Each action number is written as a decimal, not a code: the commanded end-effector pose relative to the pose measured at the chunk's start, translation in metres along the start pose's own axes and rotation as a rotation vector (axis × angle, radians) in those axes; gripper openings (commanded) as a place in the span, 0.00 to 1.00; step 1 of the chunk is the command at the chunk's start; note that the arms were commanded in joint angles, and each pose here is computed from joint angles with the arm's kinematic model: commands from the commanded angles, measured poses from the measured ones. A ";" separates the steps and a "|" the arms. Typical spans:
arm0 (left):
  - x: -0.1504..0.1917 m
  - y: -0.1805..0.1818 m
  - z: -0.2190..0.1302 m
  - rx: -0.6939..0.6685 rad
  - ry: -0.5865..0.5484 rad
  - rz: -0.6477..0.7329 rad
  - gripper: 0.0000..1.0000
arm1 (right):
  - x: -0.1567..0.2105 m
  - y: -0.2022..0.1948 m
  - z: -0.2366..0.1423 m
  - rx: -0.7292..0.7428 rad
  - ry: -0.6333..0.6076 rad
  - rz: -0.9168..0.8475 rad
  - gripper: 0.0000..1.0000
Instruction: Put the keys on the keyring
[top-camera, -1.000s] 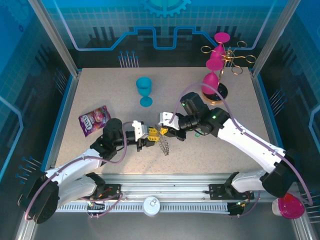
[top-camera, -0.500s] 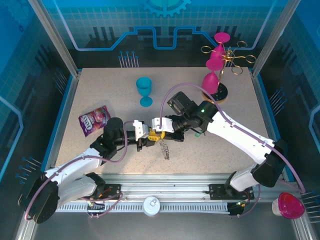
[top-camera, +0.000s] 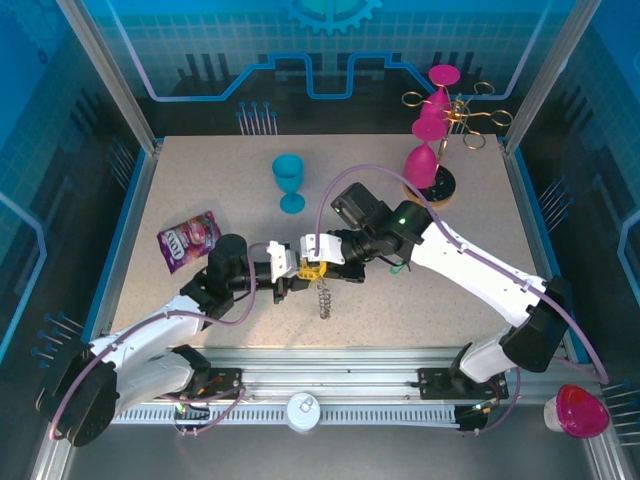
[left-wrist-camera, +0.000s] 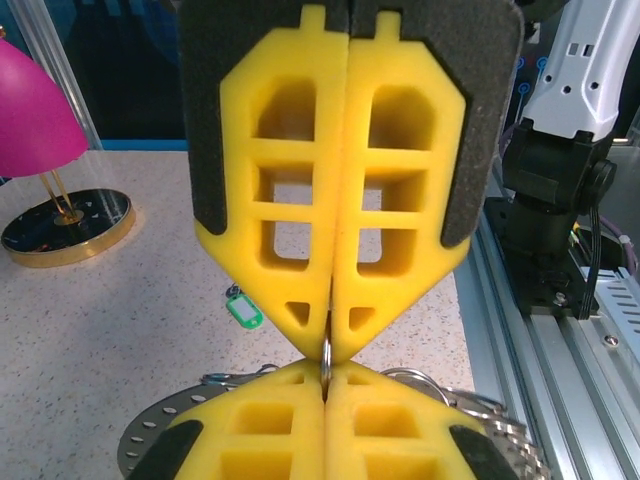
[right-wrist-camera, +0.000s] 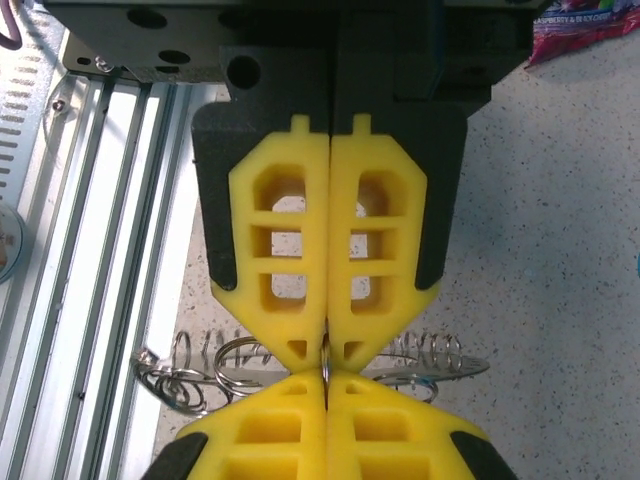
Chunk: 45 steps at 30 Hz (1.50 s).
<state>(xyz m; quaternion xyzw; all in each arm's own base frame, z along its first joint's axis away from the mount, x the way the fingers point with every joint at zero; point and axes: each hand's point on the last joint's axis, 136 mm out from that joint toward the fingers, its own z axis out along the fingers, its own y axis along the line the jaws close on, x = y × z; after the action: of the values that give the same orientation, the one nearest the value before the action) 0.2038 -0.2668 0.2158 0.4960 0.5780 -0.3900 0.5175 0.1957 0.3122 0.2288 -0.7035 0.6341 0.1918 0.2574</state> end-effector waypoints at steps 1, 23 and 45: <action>-0.019 -0.002 -0.002 0.007 -0.052 0.057 0.00 | -0.024 -0.004 -0.018 0.036 -0.184 0.035 0.14; -0.044 -0.005 -0.006 0.023 -0.196 0.055 0.00 | -0.010 -0.003 -0.027 0.092 -0.628 0.086 0.25; -0.029 0.007 -0.003 -0.039 -0.113 0.042 0.15 | -0.019 -0.002 -0.031 0.044 -0.550 0.084 0.00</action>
<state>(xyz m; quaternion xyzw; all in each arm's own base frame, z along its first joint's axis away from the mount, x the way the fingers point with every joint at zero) 0.2056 -0.2675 0.2453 0.4671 0.5403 -0.4136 0.5647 0.1971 0.3062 0.2507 -0.5724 0.5852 0.3829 0.4281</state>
